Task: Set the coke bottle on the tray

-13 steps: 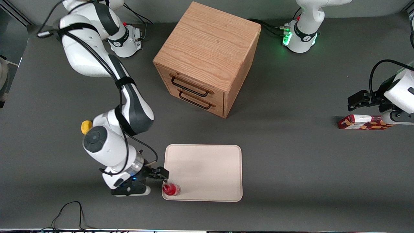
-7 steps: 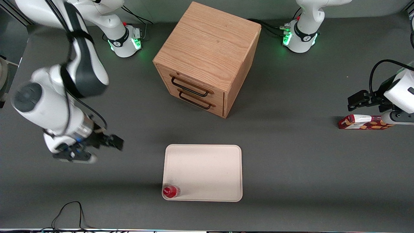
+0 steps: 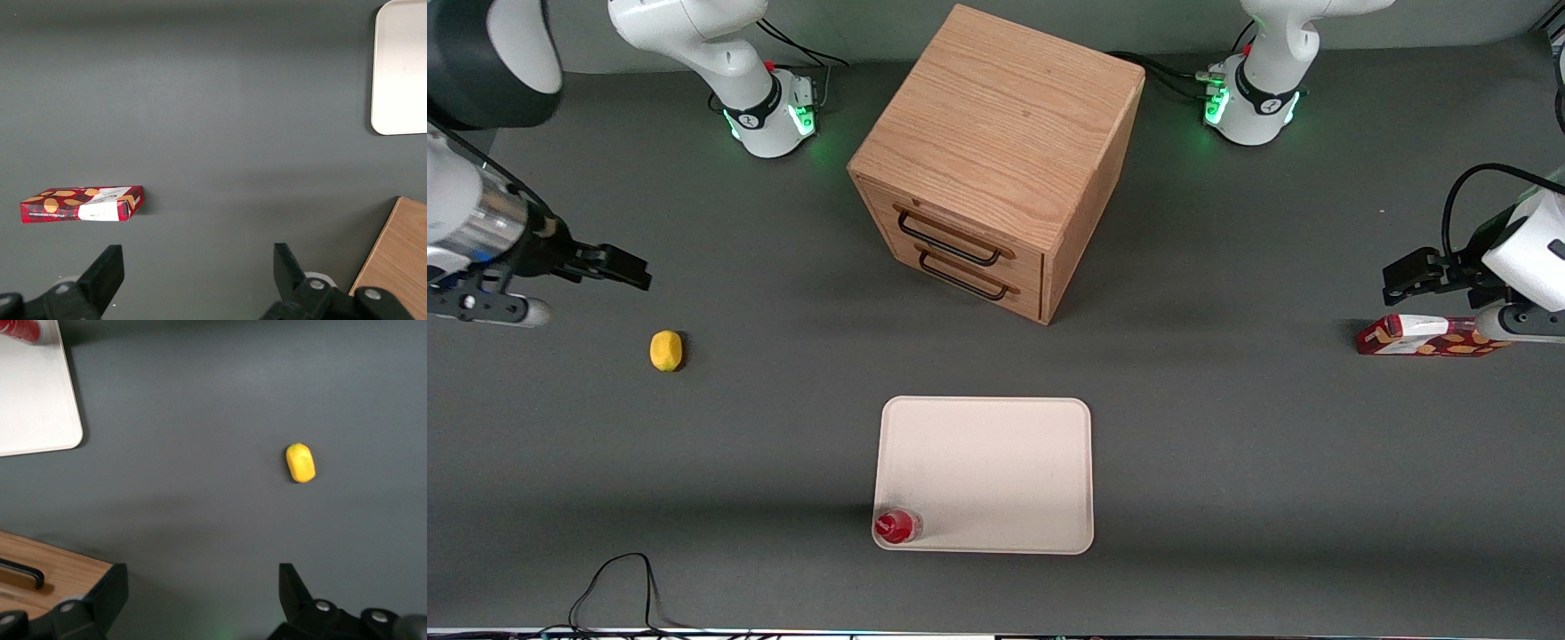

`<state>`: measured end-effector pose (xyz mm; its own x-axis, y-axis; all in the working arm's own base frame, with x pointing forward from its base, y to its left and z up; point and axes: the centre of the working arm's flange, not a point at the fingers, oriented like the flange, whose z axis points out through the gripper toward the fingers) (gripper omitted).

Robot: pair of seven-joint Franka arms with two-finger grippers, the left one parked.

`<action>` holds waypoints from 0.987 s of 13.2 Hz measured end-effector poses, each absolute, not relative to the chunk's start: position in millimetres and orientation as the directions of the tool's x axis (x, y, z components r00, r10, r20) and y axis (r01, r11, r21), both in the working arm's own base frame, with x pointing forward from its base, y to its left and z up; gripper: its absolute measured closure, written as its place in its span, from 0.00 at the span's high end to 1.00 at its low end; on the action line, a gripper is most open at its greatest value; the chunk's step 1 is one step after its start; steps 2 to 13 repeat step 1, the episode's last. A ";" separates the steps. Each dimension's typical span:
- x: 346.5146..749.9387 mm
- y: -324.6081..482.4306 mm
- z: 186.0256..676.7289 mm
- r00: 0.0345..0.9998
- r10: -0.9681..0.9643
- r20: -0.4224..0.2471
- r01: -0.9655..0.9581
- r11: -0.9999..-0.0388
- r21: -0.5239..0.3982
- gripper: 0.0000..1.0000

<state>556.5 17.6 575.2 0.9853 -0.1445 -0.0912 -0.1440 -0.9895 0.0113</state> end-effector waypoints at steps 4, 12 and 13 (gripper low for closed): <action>554.6 6.4 578.4 0.986 -0.143 -0.090 -0.143 -0.990 0.008 1.00; 554.6 6.4 578.4 0.986 -0.143 -0.090 -0.143 -0.990 0.008 1.00; 554.6 6.4 578.4 0.986 -0.143 -0.090 -0.143 -0.990 0.008 1.00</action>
